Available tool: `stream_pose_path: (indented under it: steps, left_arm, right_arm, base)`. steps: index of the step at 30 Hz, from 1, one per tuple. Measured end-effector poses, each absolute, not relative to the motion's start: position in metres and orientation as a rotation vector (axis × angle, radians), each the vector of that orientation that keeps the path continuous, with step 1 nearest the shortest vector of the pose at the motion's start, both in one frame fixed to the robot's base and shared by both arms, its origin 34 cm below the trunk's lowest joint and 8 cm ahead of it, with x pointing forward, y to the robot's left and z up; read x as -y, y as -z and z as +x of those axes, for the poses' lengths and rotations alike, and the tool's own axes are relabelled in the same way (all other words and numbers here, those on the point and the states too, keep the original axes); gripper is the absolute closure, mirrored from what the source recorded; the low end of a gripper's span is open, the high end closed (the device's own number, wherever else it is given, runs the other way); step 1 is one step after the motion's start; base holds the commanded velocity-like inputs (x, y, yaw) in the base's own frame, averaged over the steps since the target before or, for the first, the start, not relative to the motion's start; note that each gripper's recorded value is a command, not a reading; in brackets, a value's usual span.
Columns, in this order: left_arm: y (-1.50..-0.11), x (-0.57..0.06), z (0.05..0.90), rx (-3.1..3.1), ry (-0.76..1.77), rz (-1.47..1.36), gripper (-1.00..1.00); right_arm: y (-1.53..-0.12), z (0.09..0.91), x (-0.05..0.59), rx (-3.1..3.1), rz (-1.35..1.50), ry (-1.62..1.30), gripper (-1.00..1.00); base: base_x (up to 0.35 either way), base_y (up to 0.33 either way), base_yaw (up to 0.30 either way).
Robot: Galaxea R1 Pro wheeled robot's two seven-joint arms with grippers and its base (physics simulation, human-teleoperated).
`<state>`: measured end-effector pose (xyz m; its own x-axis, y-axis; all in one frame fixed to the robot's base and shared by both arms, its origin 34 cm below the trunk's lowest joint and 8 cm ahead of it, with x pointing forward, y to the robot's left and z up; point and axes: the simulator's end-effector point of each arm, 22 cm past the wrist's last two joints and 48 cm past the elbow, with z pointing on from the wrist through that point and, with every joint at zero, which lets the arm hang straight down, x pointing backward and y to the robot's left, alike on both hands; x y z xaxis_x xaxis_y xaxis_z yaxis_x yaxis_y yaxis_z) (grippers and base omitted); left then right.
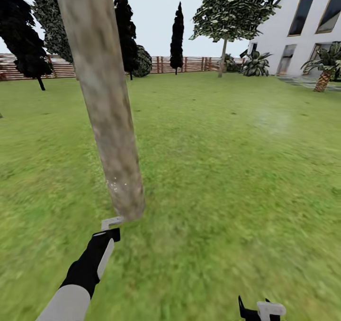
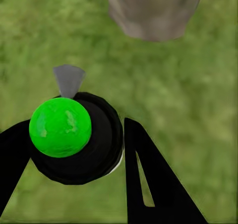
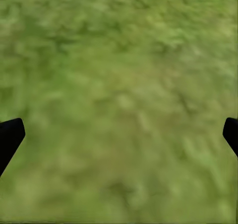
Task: In the garden, pick up the pesticide atomizer on the floor and spray pesticide onto both trees until each tree trunk is fully covered.
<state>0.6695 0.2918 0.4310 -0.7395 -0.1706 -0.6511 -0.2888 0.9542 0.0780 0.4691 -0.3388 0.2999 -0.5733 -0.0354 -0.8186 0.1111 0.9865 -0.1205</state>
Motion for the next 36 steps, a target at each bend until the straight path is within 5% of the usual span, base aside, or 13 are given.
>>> stream_pose_path:
  steps: [7,18,23,28,36]
  left_arm:
    - [-0.437,-0.291,0.671,-2.470,-0.244,-0.275,1.00]
    - [-0.542,-0.261,0.729,-2.416,-0.148,-0.095,1.00]
    - [-0.576,-0.293,0.754,-2.370,-0.182,-0.118,1.00]
    - [-0.595,-0.241,0.764,-2.387,-0.058,-0.088,1.00]
    - [-0.622,-0.312,0.778,-2.370,-0.171,-0.130,1.00]
  right_arm:
    - [-0.300,0.469,0.339,-2.173,0.054,0.196,-1.00]
    - [-0.300,0.469,0.340,-2.172,0.054,0.199,-1.00]
    - [-0.300,0.470,0.340,-2.171,0.054,0.199,-1.00]
    - [-0.300,0.470,0.340,-2.172,0.054,0.199,-1.00]
    - [-0.300,0.469,0.340,-2.173,0.053,0.198,-1.00]
  base:
    - [-0.272,-0.016,0.056]
    - [-0.007,0.000,0.000]
    - [0.000,0.000,0.000]
    - [0.000,0.000,0.000]
    - [0.000,0.000,0.000]
